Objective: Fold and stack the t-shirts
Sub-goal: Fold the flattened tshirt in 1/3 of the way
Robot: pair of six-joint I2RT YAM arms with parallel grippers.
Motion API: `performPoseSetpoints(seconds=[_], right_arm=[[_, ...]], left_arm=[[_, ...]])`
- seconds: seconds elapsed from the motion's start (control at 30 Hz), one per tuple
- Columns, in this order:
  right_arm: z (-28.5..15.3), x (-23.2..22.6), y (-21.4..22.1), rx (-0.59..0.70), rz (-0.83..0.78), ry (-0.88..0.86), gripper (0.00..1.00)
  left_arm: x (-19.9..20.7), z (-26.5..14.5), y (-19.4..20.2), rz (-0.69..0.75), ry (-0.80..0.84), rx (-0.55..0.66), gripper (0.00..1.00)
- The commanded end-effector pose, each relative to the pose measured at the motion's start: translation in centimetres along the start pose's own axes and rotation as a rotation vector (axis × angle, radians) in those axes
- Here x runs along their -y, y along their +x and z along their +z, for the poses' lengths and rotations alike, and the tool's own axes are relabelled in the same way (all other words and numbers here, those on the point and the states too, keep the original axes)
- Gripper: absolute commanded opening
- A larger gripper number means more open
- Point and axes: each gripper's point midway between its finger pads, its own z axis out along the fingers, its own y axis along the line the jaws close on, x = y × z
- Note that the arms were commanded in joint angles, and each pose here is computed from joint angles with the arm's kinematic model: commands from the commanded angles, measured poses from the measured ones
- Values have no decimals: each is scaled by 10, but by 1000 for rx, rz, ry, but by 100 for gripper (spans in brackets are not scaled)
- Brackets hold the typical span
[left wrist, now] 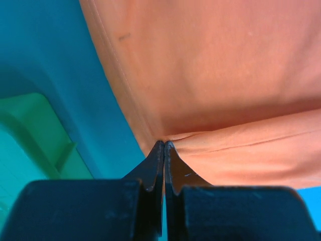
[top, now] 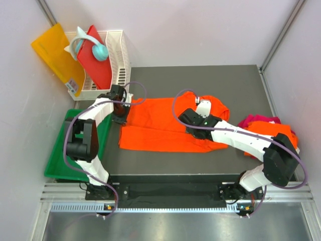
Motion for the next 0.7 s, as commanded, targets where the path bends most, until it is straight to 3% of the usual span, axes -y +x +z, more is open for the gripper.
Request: performPoseSetpoints(seconds=[0.0, 0.13, 0.3, 0.47, 0.53, 0.67], right_arm=[[-2, -2, -4, 21, 35, -17, 59], [-2, -1, -3, 19, 37, -15, 59], [-2, 0, -1, 15, 32, -13, 59], [-6, -2, -13, 43, 31, -19, 59], [-6, -8, -19, 52, 22, -33, 59], [3, -20, -11, 21, -17, -51, 59]], left_arm=[[-10, 9, -18, -22, -39, 36, 0], [-18, 22, -14, -28, -78, 1, 0], [-27, 27, -11, -35, -110, -14, 18], [-30, -7, -37, -48, -85, 107, 29], [-20, -32, -52, -49, -40, 186, 40], [14, -58, -60, -42, 137, 253, 41]])
